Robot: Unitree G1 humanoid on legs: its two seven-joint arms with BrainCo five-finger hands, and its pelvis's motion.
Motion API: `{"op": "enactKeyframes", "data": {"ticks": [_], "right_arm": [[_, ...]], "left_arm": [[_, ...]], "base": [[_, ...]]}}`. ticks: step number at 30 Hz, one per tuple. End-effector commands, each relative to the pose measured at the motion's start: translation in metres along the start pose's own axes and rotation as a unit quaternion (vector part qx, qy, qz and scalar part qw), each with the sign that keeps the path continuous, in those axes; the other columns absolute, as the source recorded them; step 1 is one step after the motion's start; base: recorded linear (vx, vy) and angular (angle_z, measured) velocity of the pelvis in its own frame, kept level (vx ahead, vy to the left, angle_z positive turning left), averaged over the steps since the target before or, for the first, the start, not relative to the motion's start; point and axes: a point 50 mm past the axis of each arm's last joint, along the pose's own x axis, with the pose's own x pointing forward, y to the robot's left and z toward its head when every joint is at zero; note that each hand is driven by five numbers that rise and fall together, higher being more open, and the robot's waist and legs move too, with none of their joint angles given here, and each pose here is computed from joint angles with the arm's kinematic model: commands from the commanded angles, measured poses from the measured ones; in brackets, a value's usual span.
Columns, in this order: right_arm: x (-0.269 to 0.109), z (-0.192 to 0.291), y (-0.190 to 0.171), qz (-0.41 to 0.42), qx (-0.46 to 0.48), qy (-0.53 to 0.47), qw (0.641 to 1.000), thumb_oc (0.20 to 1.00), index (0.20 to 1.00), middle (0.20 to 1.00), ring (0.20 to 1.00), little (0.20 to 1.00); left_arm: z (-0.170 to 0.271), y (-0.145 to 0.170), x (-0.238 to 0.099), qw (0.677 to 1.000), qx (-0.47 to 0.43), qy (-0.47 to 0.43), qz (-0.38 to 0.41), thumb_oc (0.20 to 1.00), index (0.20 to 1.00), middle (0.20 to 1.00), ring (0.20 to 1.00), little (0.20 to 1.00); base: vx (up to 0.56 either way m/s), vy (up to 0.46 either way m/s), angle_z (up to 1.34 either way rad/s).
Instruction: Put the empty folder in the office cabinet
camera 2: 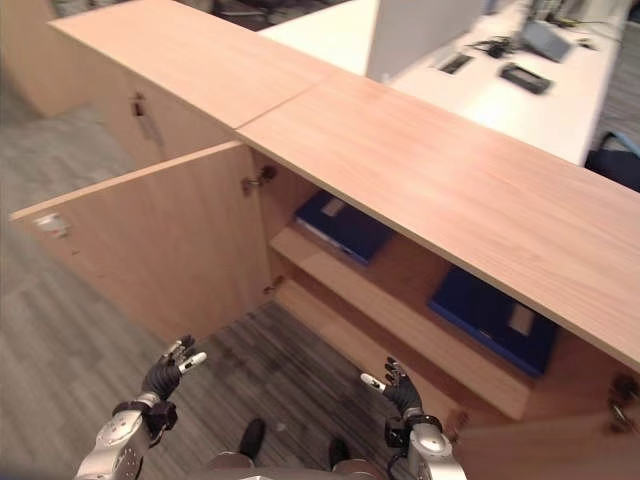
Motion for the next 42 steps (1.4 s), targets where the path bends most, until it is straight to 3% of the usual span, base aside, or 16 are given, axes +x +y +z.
{"op": "enactKeyframes", "data": {"ticks": [1,8,22,35,42], "right_arm": [[0.000,0.028,-0.005,0.003,-0.028,-0.066,0.997,1.000,1.000,1.000,1.000,1.000],[0.006,0.046,-0.021,-0.018,-0.064,-0.084,0.994,1.000,1.000,1.000,1.000,1.000],[0.003,0.025,-0.010,-0.013,-0.012,-0.053,0.998,1.000,1.000,1.000,1.000,1.000],[0.002,0.012,-0.002,-0.005,-0.015,-0.028,0.999,1.000,1.000,1.000,1.000,1.000],[0.000,0.008,-0.001,0.003,-0.023,-0.020,1.000,1.000,1.000,1.000,1.000,1.000]], "left_arm": [[0.046,-0.010,0.018,0.995,0.016,-0.093,-0.021,1.000,1.000,1.000,1.000,1.000],[0.055,-0.019,0.025,0.994,-0.010,-0.107,-0.027,1.000,1.000,1.000,1.000,1.000],[0.053,-0.022,0.019,0.993,-0.005,-0.106,-0.045,1.000,1.000,1.000,1.000,1.000],[0.054,-0.014,0.017,0.993,0.008,-0.114,-0.021,1.000,1.000,1.000,1.000,1.000],[0.083,-0.009,0.024,0.986,0.014,-0.164,0.001,1.000,1.000,1.000,1.000,1.000]], "base": [[-0.14,-0.142,0.72],[-0.16,-0.039,0.61],[-0.03,0.072,0.64],[0.00,0.076,0.07],[0.01,0.052,-0.09]]}}
